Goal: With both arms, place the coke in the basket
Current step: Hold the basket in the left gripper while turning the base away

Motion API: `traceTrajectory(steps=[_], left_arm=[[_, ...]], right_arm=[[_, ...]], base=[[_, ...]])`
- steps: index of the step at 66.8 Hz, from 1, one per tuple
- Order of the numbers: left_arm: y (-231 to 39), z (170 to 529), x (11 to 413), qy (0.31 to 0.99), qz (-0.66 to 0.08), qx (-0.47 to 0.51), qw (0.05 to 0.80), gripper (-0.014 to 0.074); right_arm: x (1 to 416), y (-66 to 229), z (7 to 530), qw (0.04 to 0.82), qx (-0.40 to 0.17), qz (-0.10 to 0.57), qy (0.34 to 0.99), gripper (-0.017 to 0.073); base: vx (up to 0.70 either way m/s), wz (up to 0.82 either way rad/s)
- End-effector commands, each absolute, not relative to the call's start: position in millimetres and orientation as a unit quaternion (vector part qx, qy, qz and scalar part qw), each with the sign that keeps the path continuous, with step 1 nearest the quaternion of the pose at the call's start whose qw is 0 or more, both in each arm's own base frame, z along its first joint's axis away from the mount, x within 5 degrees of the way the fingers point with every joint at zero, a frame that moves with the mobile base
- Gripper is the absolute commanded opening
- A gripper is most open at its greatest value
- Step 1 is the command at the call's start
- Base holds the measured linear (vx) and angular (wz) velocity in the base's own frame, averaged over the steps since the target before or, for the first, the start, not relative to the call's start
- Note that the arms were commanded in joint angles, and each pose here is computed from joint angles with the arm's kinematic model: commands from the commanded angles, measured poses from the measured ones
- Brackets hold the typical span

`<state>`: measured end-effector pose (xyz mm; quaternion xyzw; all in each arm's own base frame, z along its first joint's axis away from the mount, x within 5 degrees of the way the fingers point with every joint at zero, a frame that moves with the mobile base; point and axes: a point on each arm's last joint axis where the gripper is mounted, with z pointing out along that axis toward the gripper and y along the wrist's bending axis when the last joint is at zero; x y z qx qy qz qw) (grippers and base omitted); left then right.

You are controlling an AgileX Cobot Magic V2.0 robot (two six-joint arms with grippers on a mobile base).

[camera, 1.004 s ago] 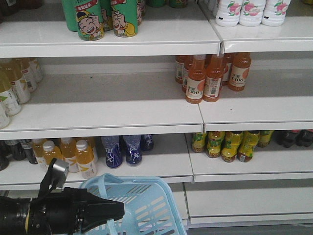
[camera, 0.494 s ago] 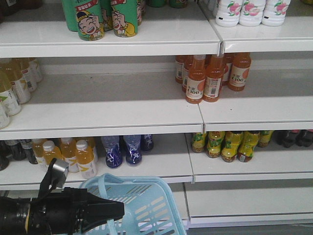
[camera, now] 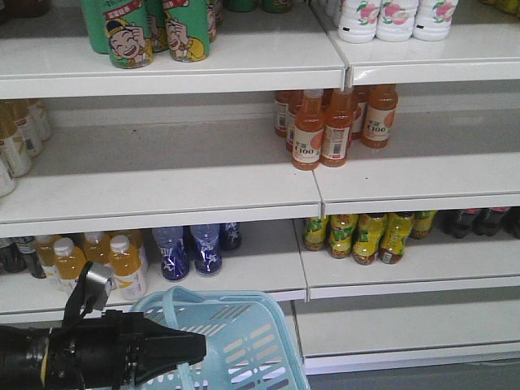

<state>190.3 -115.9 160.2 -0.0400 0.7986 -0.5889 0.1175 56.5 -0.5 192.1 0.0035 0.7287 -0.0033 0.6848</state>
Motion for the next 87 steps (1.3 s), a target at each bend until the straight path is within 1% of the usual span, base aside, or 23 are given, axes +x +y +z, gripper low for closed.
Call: traceTrajectory(steps=[1,28,87], left_arm=[[-121.4,190.6,186.8,0.716,-0.687,-0.008,0.123,-0.0007],[-121.4,190.6,186.8,0.716,-0.687,-0.008,0.123,-0.0007],[-121.4,190.6,186.8,0.716,-0.687,-0.008,0.123,-0.0007]], right_arm=[[56.2,-0.4,194.8,0.711,0.000,-0.005,0.703,-0.0009],[56.2,-0.4,194.8,0.711,0.000,-0.005,0.703,-0.0009],[56.2,-0.4,194.8,0.711,0.000,-0.005,0.703,-0.0009]], base=[[-0.01,-0.17],[0.00,-0.28],[-0.02,-0.38]])
